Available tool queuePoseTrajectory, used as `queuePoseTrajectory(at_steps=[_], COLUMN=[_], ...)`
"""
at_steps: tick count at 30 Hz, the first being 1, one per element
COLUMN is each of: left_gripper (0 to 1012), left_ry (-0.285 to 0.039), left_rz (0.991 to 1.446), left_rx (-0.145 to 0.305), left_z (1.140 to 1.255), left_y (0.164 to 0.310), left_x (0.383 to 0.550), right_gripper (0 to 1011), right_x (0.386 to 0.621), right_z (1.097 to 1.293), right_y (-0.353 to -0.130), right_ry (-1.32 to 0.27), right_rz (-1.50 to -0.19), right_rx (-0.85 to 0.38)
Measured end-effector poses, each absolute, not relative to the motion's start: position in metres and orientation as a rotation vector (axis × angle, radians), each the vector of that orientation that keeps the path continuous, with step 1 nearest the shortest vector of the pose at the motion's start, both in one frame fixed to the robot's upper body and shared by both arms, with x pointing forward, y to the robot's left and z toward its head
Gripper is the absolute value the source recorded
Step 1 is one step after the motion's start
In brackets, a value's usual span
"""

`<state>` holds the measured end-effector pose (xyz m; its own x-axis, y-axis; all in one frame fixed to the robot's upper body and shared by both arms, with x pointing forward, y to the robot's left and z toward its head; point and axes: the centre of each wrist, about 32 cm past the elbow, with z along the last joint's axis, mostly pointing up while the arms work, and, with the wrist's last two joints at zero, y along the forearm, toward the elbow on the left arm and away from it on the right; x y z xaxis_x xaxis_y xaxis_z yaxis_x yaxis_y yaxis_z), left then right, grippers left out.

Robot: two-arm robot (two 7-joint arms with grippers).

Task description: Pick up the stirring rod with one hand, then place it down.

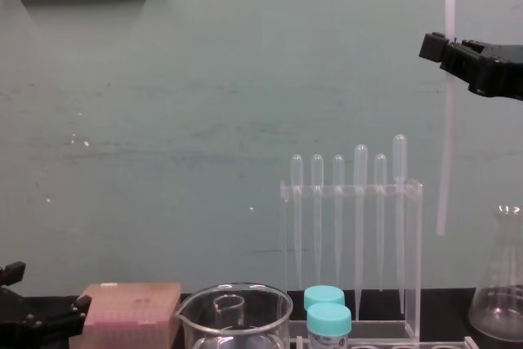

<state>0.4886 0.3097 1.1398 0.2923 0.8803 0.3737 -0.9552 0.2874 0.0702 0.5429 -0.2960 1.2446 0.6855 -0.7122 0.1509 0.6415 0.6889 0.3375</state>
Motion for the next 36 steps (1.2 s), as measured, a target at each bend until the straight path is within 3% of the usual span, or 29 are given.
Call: queuePoseTrajectory(at_steps=[11, 26, 36], left_gripper=[1000, 1000, 1000], left_ry=[-0.285, -0.285, -0.285], left_rz=[1.248, 1.248, 1.248], left_rx=[0.304, 0.305, 0.304], left_z=[1.14, 1.14, 1.14], left_y=[0.31, 0.31, 0.31], left_x=[0.489, 0.489, 0.489], right_gripper=[69, 69, 69], right_x=[0.544, 0.546, 0.554], right_z=[1.235, 1.188, 1.182], right_y=[-0.295, -0.295, -0.288], right_ry=[-0.224, -0.089, -0.086], right_rz=[-0.7, -0.662, -0.651], right_rx=[0.266, 0.221, 0.235])
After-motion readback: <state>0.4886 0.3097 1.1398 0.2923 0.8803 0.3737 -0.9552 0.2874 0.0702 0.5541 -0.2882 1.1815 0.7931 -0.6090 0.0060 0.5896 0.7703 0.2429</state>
